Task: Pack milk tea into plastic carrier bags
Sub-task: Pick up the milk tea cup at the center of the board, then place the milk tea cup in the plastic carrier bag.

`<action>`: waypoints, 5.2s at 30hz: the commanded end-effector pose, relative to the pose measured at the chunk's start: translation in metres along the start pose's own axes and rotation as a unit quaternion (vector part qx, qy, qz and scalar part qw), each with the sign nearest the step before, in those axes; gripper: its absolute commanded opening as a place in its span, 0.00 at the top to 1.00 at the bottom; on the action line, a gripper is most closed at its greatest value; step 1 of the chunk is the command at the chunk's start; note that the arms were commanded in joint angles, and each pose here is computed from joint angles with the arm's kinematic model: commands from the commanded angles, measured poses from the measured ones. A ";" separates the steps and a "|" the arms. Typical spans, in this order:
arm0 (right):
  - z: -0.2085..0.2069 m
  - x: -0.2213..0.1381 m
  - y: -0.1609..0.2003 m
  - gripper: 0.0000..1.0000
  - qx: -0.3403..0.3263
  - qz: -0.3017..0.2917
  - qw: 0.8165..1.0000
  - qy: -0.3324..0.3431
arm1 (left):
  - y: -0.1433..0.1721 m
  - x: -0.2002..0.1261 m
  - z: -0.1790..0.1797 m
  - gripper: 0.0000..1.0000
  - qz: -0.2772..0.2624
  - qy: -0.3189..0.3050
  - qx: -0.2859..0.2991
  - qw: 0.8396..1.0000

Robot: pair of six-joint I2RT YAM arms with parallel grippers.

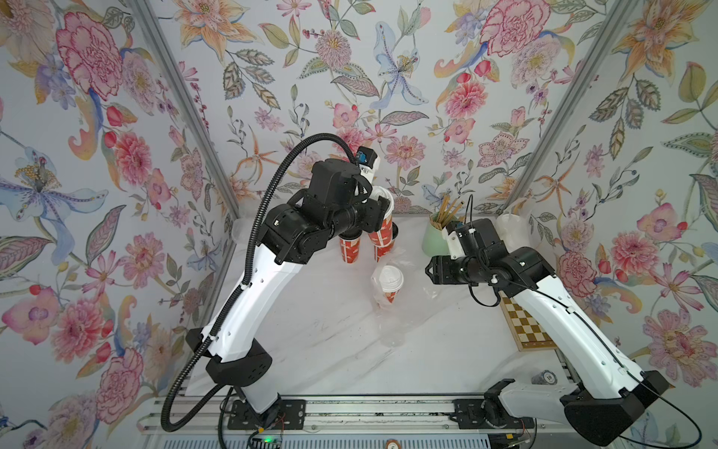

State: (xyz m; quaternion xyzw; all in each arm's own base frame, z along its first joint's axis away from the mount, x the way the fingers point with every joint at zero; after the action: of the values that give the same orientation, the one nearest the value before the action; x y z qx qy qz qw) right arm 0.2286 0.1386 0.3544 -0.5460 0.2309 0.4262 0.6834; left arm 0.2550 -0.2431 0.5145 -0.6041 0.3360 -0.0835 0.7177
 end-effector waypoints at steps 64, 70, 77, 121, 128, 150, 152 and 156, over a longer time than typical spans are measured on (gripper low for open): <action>-0.038 0.005 0.061 0.39 -0.003 0.071 0.997 0.031 | 0.073 0.038 -0.088 0.53 0.094 0.127 0.007 0.987; -0.045 0.003 0.068 0.31 -0.012 0.072 0.997 0.033 | 0.073 0.038 -0.088 0.54 0.094 0.126 0.006 0.988; -0.047 0.022 0.064 0.39 -0.012 0.079 0.997 0.013 | 0.075 0.040 -0.090 0.54 0.098 0.130 0.009 0.987; -0.001 -0.019 0.049 1.00 0.013 0.042 0.992 -0.121 | 0.099 0.055 -0.112 0.57 0.106 0.132 0.016 0.985; -0.001 -0.020 0.046 1.00 0.015 0.038 0.992 -0.119 | 0.118 0.063 -0.119 0.57 0.138 0.159 0.022 0.977; 0.002 -0.015 0.039 1.00 0.018 0.040 0.993 -0.111 | 0.205 0.090 -0.138 0.51 0.158 0.206 0.096 0.961; 0.002 -0.015 0.039 1.00 0.018 0.039 0.993 -0.111 | 0.212 0.093 -0.138 0.50 0.171 0.203 0.104 0.959; 0.002 -0.014 0.038 1.00 0.017 0.042 0.993 -0.111 | 0.225 0.097 -0.135 0.44 0.200 0.188 0.122 0.954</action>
State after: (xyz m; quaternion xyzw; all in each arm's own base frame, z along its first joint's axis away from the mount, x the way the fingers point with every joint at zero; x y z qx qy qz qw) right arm 0.1859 0.1360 0.3358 -0.4722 0.1939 0.5175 0.6868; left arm 0.1904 -0.3470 0.2681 -0.4285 0.5608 -0.0875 0.7030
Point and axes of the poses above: each gripper's point midway between its finger pads, its own x axis out along the fingers, its own z axis along the line the jaws close on, y = z × x, the point moved 9 cm from there along -x, back along the fingers, and after that the axes turned 5 degrees about x, right-handed, at the moved point
